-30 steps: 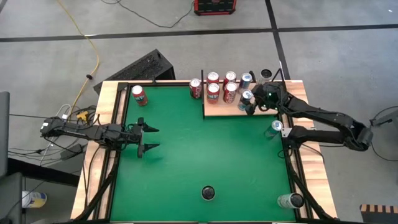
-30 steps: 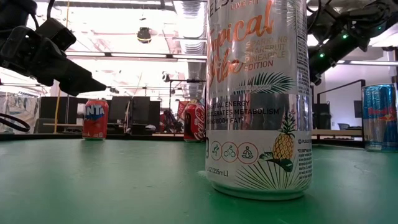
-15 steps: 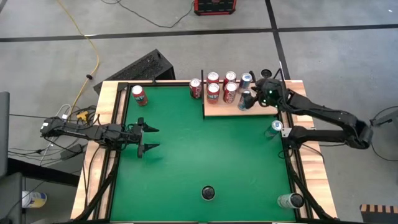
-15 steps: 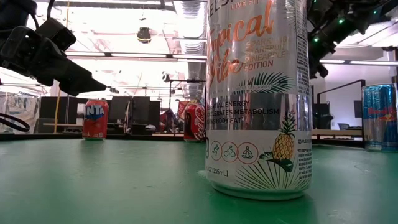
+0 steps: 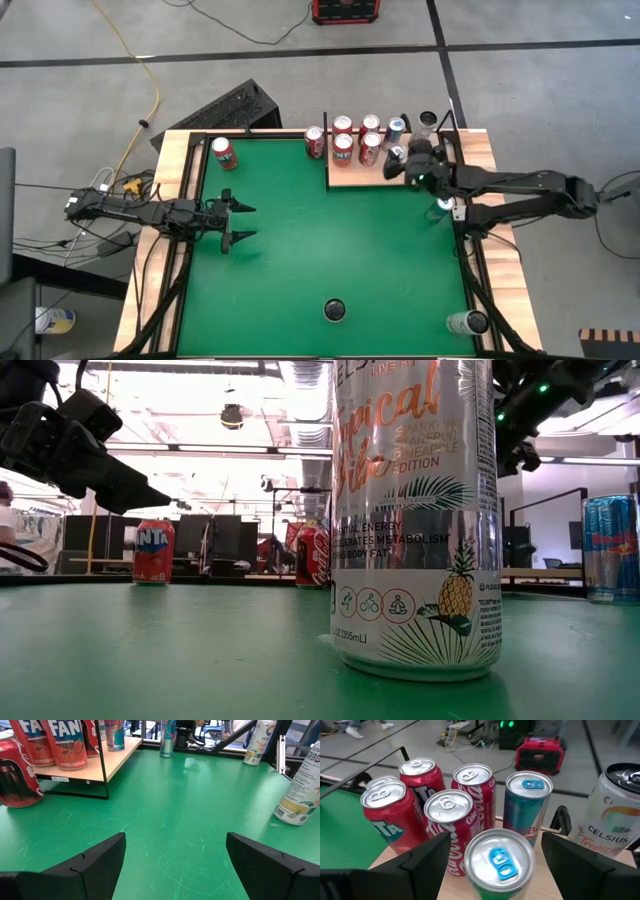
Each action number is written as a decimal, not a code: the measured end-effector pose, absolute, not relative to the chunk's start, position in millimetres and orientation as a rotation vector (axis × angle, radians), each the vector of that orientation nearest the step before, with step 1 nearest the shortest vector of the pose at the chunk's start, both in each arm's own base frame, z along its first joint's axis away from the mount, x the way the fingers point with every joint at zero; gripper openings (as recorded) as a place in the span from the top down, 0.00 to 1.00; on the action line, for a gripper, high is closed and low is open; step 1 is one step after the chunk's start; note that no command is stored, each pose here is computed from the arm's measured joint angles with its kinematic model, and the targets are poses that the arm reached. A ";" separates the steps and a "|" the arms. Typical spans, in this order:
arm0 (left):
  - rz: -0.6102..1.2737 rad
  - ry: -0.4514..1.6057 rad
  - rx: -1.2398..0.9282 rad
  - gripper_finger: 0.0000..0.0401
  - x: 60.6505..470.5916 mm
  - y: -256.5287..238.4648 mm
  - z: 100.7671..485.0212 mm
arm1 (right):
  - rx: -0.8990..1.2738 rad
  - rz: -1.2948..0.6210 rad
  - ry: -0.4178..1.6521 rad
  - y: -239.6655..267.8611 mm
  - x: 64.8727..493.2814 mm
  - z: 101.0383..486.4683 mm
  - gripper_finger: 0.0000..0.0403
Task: Place canned beverage on shelf
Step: Put the left blue soda can on the shelf aligned with the other blue soda can
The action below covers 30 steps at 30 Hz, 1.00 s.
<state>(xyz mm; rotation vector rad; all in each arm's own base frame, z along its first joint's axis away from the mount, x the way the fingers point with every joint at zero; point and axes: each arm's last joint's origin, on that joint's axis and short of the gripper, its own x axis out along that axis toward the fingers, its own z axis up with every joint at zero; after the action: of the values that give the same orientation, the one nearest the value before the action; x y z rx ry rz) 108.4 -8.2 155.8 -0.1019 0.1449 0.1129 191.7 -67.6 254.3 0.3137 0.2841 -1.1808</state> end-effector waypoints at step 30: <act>0.113 0.145 -0.102 0.18 108.4 -8.2 155.8 | 0.243 -1.352 0.308 -68.9 229.1 209.2 0.18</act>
<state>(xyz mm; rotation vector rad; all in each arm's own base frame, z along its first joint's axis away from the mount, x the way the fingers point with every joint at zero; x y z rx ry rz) 108.4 -8.2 155.8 -0.1020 0.1449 0.1127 229.1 -68.9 209.2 0.2431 0.3082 -1.3520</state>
